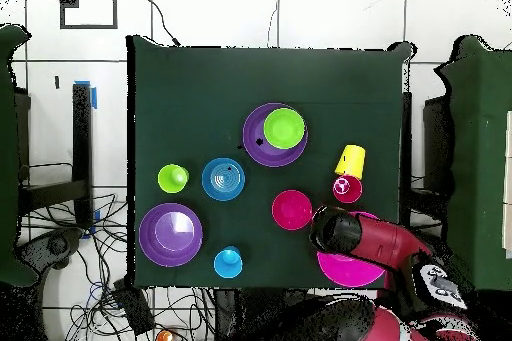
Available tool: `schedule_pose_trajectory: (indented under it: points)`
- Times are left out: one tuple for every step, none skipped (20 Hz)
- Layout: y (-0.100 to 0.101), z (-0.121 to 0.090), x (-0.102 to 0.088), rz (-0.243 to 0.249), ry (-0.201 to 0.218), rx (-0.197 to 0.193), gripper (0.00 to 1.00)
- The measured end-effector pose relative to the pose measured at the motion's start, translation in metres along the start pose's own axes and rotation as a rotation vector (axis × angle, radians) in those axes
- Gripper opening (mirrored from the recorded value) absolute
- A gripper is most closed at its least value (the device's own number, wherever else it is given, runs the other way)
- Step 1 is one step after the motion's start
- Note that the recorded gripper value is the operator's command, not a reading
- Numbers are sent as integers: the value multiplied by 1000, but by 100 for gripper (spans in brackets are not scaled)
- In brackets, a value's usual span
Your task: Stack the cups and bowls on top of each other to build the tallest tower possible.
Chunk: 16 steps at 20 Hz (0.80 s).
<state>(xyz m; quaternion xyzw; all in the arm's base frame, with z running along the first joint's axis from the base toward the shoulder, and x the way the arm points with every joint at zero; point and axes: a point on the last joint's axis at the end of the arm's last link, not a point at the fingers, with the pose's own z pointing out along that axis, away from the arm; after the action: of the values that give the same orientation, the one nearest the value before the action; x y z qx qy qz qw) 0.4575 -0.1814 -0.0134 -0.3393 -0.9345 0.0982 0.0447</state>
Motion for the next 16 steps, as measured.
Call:
schedule_pose_trajectory:
  points:
    - [0,-2,-1,1,-1,1,0]
    - [-1,-3,-2,2,-3,1,0]
    - [0,-3,-2,1,-3,1,0]
    - [0,-3,-1,1,-2,1,0]
    - [0,-2,-1,0,-1,1,0]
    - [0,-2,-1,0,-1,1,0]
    - [1,-2,0,-1,1,1,0]
    - [1,-2,0,-1,1,0,0]
    - [1,-2,-1,-1,0,0,0]
    - [1,-2,-1,-1,0,0,0]
    - [1,-2,0,-1,0,0,0]
    - [1,-2,-1,-1,0,0,0]
    - [1,-2,-1,-1,0,0,0]
    - [1,-2,-1,-2,0,0,0]
    - [1,-3,-1,-2,-1,1,0]
    - [3,-5,0,-5,0,4,0]
